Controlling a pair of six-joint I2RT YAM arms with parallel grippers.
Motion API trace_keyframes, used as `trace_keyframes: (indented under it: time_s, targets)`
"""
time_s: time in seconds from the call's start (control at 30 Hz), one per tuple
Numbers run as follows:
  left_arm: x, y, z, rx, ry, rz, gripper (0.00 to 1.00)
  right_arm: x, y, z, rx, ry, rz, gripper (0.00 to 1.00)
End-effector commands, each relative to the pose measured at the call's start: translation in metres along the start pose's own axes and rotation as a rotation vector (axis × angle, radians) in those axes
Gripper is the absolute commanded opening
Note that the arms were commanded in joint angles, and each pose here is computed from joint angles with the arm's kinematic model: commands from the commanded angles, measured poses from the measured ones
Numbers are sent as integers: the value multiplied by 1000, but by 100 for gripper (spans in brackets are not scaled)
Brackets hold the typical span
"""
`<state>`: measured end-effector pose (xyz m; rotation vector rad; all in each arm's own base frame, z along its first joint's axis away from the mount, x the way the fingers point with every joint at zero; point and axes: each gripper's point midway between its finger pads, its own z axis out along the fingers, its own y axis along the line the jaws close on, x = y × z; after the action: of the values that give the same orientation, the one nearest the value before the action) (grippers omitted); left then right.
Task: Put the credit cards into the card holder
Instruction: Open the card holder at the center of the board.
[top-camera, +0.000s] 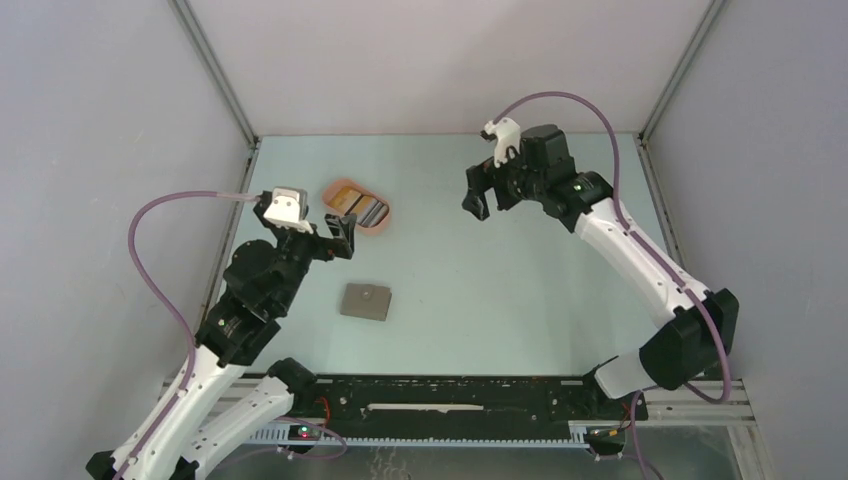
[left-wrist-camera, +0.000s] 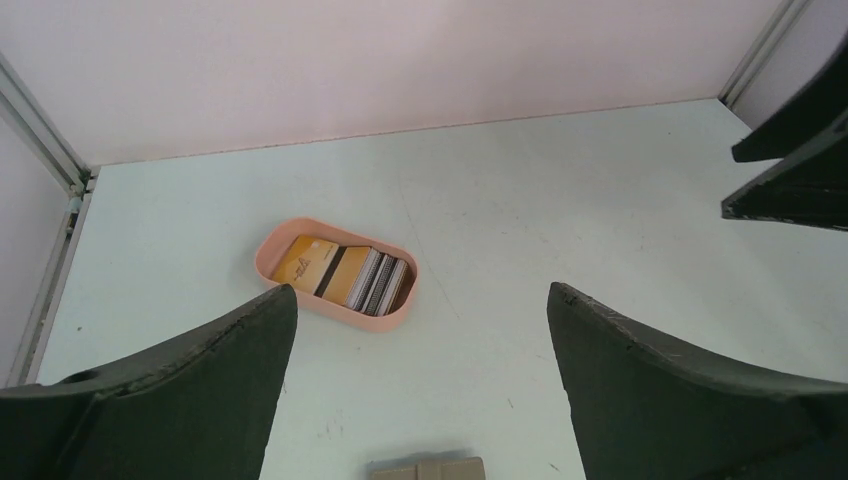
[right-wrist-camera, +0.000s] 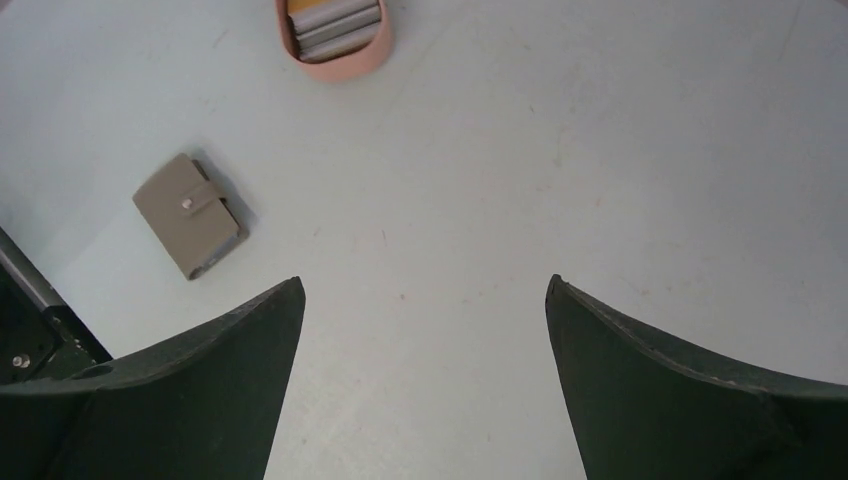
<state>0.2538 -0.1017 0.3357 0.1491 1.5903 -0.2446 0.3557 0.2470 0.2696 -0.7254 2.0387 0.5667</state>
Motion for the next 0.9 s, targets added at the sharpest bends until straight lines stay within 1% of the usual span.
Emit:
trace_keyframes:
  time_s: [0.0, 0.1, 0.2, 0.27, 0.33, 0.4, 0.5, 0.63, 0.67, 0.73, 0.87]
  targets:
    - [8, -1, 6, 0, 6, 10, 100, -17, -5, -30, 29, -135, -49, 100]
    - [13, -3, 10, 10, 24, 15, 100, -9, -1, -46, -39, -166, -43, 100]
    - [22, -10, 16, 36, 53, 18, 100, 4, 18, -57, -199, -197, -59, 100]
    - [29, -16, 21, 55, 83, 0, 100, 21, 30, -59, -287, -209, -83, 100]
    - [38, -24, 26, 67, 123, -75, 100, 34, 42, -61, -355, -228, -123, 100]
    - [51, -41, 27, 123, 187, -179, 100, 44, 53, -67, -416, -234, -168, 100]
    - [73, -53, 23, 142, 265, -324, 100, 52, 61, -71, -468, -220, -166, 100]
    - [102, -44, 18, 69, 254, -461, 100, 57, 65, -68, -500, -199, -147, 100]
    - [118, -38, 16, 37, 259, -474, 100, 59, 66, -67, -512, -189, -133, 100]
    - [135, -27, 14, -23, 245, -502, 100, 63, 67, -64, -533, -170, -111, 100]
    - [172, -1, 13, -139, 242, -506, 94, 69, 67, -58, -547, -129, -85, 100]
